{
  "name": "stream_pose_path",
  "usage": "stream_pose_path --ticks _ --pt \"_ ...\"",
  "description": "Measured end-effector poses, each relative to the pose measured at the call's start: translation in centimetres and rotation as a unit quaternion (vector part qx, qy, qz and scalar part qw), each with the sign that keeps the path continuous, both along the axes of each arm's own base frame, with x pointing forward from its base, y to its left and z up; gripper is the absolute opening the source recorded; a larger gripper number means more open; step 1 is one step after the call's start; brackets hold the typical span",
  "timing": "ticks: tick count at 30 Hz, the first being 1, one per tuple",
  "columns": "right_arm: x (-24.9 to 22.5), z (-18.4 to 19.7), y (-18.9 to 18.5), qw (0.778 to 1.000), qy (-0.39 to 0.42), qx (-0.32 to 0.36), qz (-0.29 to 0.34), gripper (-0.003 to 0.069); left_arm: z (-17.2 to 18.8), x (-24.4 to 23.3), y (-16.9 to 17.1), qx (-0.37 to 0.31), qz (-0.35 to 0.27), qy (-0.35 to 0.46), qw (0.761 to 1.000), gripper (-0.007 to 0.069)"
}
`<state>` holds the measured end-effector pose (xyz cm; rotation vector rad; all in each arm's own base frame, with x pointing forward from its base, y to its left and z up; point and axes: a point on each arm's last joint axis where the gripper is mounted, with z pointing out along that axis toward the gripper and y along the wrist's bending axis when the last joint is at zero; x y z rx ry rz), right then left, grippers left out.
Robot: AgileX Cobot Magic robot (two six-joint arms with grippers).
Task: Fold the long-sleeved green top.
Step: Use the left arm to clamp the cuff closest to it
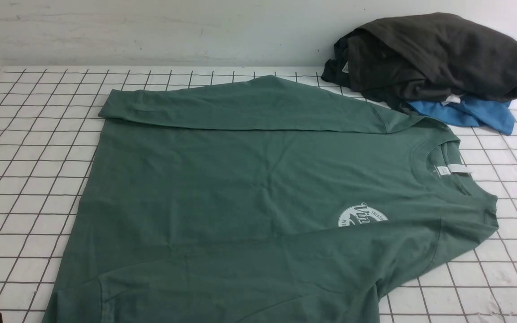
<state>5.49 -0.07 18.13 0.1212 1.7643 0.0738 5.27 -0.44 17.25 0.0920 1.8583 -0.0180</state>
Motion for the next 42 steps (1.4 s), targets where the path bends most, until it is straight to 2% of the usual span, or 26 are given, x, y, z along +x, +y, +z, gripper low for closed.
stream_pose_path --ticks 7,10,13,14,16,19,22,23,24,26,28,31,35,39,41,42 --pt "0.0 0.1 0.0 1.0 -0.007 0.005 -0.001 -0.0014 0.2 0.1 0.0 0.0 0.001 -0.014 1.0 -0.0007" --pt "0.1 0.5 0.0 0.999 -0.031 0.016 -0.001 -0.0014 0.9 0.2 0.1 -0.002 0.005 -0.053 0.999 -0.0007" --pt "0.2 1.9 0.0 0.994 -0.109 0.02 -0.005 -0.0014 2.4 0.4 0.2 -0.005 0.013 -0.138 0.99 -0.0007" --pt "0.2 2.0 -0.1 0.993 -0.115 0.02 -0.005 -0.0014 2.5 0.4 0.2 -0.006 0.013 -0.144 0.989 -0.0007" --pt "0.1 3.2 -0.1 0.983 -0.181 0.024 -0.008 -0.0014 3.9 0.3 0.4 -0.008 0.02 -0.221 0.975 -0.0007" --pt "-0.2 4.3 -0.2 0.97 -0.24 0.043 -0.009 -0.0014 5.0 0.1 0.5 -0.011 0.025 -0.277 0.96 -0.0007" --pt "-0.7 5.6 -0.3 0.945 -0.314 0.094 -0.004 -0.0014 6.4 -0.5 0.6 -0.032 0.031 -0.358 0.933 -0.0007" --pt "-0.7 5.6 -0.3 0.945 -0.314 0.096 -0.003 -0.0014 6.5 -0.5 0.6 -0.035 0.031 -0.362 0.931 -0.0007" --pt "-0.9 6.1 -0.3 0.933 -0.342 0.113 0.001 -0.0014 7.1 -0.8 0.7 -0.058 0.032 -0.396 0.916 -0.0007" --pt "-1.2 6.5 -0.3 0.923 -0.364 0.123 0.005 -0.0014 8.0 -1.2 0.8 -0.086 0.028 -0.427 0.9 -0.0007" --pt "-1.3 7.2 -0.2 0.925 -0.361 0.117 0.008 -0.0014 9.5 -1.3 0.7 -0.1 0.025 -0.43 0.897 -0.0007" --pt "-1.5 11.1 0.0 0.934 -0.352 0.066 0.012 -0.0014 13.7 -0.5 0.6 -0.097 0.022 -0.386 0.917 -0.0007" --pt "0.6 15.8 0.0 0.969 -0.244 -0.032 -0.001 -0.0013 18.2 3.3 0.3 -0.071 0.021 -0.265 0.962 -0.0007" --pt "4.8 16.6 -0.6 0.996 -0.074 -0.056 -0.019 -0.0011 17.8 8.3 -0.1 -0.06 0.019 -0.086 0.994 -0.0007" --pt "7.6 15.3 -0.9 0.996 0.061 -0.056 -0.024 -0.0011 15.3 11.1 -0.5 -0.07 0.016 0.077 0.994 -0.0007" --pt "7.7 15.1 -0.9 0.995 0.079 -0.053 -0.024 -0.0011 15.2 11.3 -0.6 -0.073 0.016 0.089 0.993 -0.0007"
